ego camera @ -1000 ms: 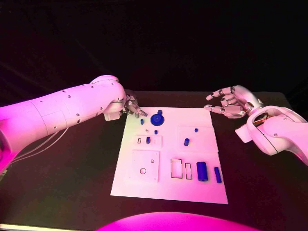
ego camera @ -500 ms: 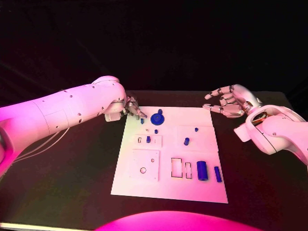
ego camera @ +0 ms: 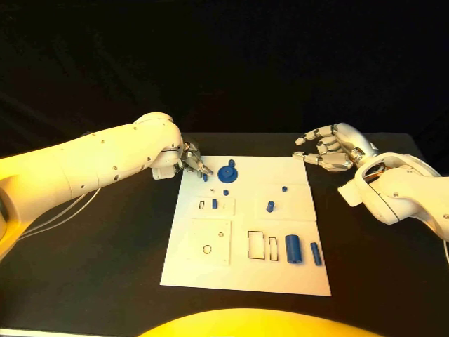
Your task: Assemble the parts on the task board
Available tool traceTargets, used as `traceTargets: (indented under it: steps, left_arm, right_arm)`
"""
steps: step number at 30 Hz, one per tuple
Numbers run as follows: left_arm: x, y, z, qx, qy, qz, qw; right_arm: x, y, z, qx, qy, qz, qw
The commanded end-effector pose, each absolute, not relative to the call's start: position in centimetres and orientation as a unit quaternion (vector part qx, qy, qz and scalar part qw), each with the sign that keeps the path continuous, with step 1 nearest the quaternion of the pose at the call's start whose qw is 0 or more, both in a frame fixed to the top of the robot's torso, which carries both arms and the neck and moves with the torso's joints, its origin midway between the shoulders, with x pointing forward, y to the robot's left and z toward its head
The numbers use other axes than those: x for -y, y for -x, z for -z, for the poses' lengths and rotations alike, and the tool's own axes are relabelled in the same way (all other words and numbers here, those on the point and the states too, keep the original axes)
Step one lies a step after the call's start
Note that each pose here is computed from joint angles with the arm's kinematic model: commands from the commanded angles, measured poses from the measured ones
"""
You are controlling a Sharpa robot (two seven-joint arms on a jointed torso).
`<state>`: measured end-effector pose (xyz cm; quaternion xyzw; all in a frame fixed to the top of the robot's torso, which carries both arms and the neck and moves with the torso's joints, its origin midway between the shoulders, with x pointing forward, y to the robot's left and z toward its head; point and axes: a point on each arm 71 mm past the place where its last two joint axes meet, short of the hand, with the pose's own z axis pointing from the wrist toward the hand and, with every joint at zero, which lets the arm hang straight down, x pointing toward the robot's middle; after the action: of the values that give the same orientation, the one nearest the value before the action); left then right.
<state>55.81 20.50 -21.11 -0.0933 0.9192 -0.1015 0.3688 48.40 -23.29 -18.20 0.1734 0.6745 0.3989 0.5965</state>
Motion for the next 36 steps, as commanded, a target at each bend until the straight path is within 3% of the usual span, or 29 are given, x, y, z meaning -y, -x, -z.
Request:
traceTargets:
  steps: [1, 19, 36]
  left_arm:
    - [-20.2, -55.7, 21.3, -0.924, 0.091, 0.109, 0.356]
    - [-20.2, -55.6, 21.6, -0.927, 0.098, 0.117, 0.342]
    - [-21.5, -54.9, 21.4, -0.918, 0.152, 0.156, 0.330]
  right_arm:
    - [23.1, -48.3, 18.2, -0.672, -0.168, -0.405, 0.597]
    - [23.1, -48.3, 18.2, -0.673, -0.167, -0.405, 0.596]
    - [23.2, -48.4, 18.3, -0.678, -0.168, -0.402, 0.592]
